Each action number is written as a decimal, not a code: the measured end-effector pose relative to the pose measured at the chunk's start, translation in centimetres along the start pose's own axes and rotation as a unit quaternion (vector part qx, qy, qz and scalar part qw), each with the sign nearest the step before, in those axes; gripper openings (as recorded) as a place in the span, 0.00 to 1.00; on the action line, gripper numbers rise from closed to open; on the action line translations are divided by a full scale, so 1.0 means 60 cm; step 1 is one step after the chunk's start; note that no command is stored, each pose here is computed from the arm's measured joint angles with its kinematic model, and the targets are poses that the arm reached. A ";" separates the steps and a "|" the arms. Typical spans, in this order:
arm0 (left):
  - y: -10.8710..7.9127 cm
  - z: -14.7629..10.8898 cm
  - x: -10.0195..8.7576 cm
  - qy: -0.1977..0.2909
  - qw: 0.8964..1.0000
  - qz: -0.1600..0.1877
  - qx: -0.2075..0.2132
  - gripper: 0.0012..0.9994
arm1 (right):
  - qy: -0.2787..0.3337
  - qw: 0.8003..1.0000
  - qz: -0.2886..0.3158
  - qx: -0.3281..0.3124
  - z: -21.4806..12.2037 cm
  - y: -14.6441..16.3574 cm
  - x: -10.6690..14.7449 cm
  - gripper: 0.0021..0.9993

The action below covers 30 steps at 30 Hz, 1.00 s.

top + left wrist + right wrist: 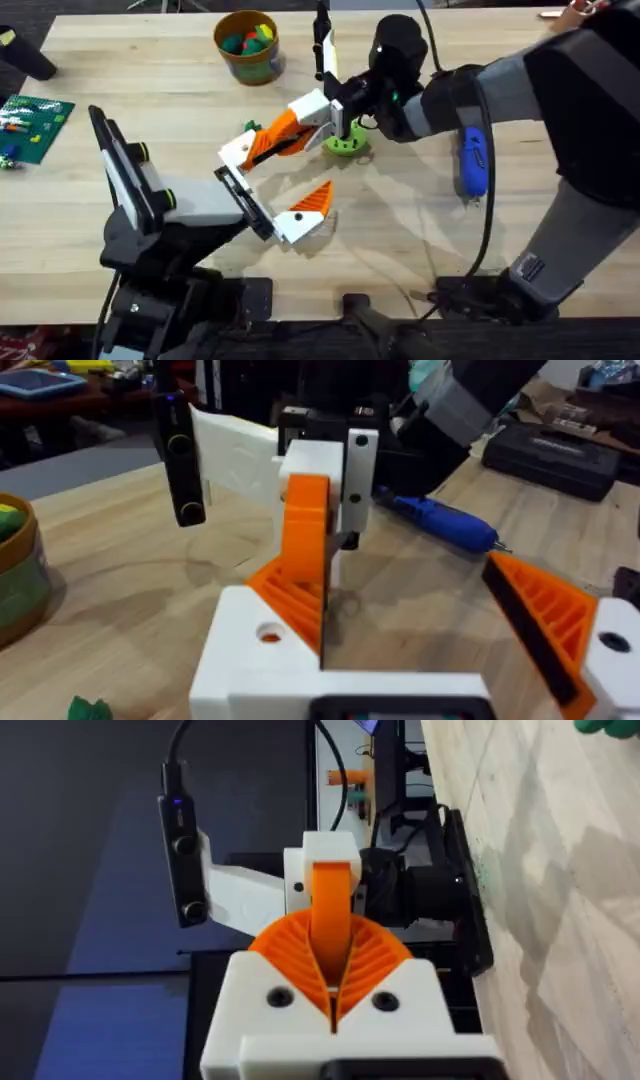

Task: Pick up the gripper from the table and insert it into the empty holder that is missing its gripper. Then pick up a screw, insert it into the mounting hole, and use the screwdriver to tighten it. Finally, clean up the table by picking up the vegetable and placing it into the bucket.

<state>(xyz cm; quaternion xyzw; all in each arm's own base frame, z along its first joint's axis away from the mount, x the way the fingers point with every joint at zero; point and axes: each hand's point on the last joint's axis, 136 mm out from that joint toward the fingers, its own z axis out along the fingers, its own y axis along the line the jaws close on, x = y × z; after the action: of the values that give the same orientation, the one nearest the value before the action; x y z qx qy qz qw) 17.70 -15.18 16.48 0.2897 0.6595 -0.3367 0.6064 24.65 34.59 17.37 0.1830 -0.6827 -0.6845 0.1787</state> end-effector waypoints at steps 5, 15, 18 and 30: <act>0.004 0.000 -0.001 -0.001 1.000 0.001 -0.007 0.99 | 0.004 1.000 -0.002 0.000 0.005 0.002 -0.001 0.01; 0.007 -0.001 -0.001 -0.001 1.000 0.000 -0.012 0.99 | 0.010 1.000 -0.001 0.000 0.013 -0.001 -0.009 0.01; 0.010 -0.001 -0.001 -0.001 1.000 0.000 -0.017 0.99 | 0.012 1.000 -0.005 0.000 0.016 -0.003 -0.017 0.01; 0.017 -0.001 -0.002 -0.002 1.000 0.000 -0.027 0.99 | 0.015 1.000 -0.013 0.000 0.021 -0.002 -0.027 0.01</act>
<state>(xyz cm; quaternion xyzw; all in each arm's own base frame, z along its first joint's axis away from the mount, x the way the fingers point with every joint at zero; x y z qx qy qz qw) 18.45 -14.50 16.48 0.2723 0.6670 -0.3193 0.6157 25.45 36.48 17.25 0.2017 -0.6774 -0.6840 0.1803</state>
